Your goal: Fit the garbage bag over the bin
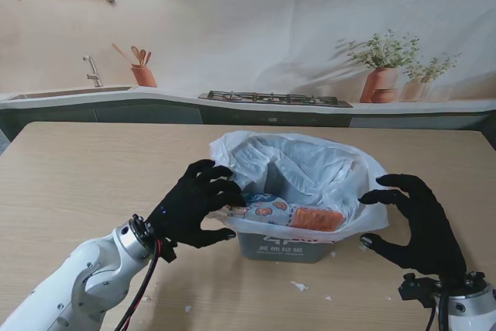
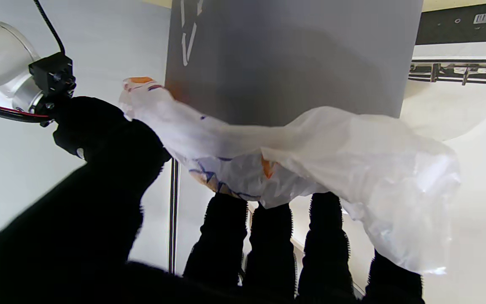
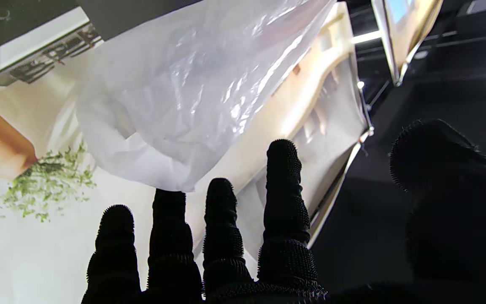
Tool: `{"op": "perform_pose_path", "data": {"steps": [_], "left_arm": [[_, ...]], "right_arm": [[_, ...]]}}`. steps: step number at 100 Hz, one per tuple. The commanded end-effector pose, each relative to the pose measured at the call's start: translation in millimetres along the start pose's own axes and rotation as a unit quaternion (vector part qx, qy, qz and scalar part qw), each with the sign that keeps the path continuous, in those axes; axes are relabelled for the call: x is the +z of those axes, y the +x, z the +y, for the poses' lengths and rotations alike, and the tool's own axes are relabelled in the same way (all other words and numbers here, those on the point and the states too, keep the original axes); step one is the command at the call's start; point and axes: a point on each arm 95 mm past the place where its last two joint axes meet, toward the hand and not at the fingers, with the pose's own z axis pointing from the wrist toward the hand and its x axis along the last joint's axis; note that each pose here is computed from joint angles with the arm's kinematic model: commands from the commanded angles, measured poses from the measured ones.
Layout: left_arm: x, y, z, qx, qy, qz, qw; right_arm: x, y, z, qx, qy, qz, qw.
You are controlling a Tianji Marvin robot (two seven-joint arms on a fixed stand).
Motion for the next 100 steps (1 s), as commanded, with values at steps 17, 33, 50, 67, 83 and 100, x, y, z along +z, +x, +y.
{"op": "perform_pose_path", "data": {"steps": [17, 33, 50, 67, 83, 100], "left_arm": [[4.5, 3.3, 12.8, 0.015, -0.025, -0.01, 0.9995], [5.7, 2.9, 17.1, 0.009, -0.033, -0.021, 0.9992], [5.9, 4.0, 18.1, 0.015, -0.043, -0.021, 0.9987], [5.9, 6.1, 16.6, 0.033, -0.049, -0.029, 0.9978], [9.6, 8.7, 19.9, 0.041, -0.063, -0.031, 0.9967], [11.6, 8.5, 19.3, 0.05, -0.06, -0.036, 0.9963]], "right_arm": [[-12.6, -0.4, 7.0, 0.025, -0.024, -0.02, 0.9992], [-21.0, -5.5, 17.3, 0.045, -0.053, -0.042, 0.9967], [-18.7, -16.6, 26.8, 0.08, -0.055, -0.072, 0.9927], [-4.7, -27.5, 35.1, 0.073, -0.047, -0.087, 0.9924], [2.8, -37.6, 37.3, 0.032, -0.018, -0.113, 0.9929], [-5.3, -39.4, 34.5, 0.008, -0.006, -0.121, 0.9926]]}}
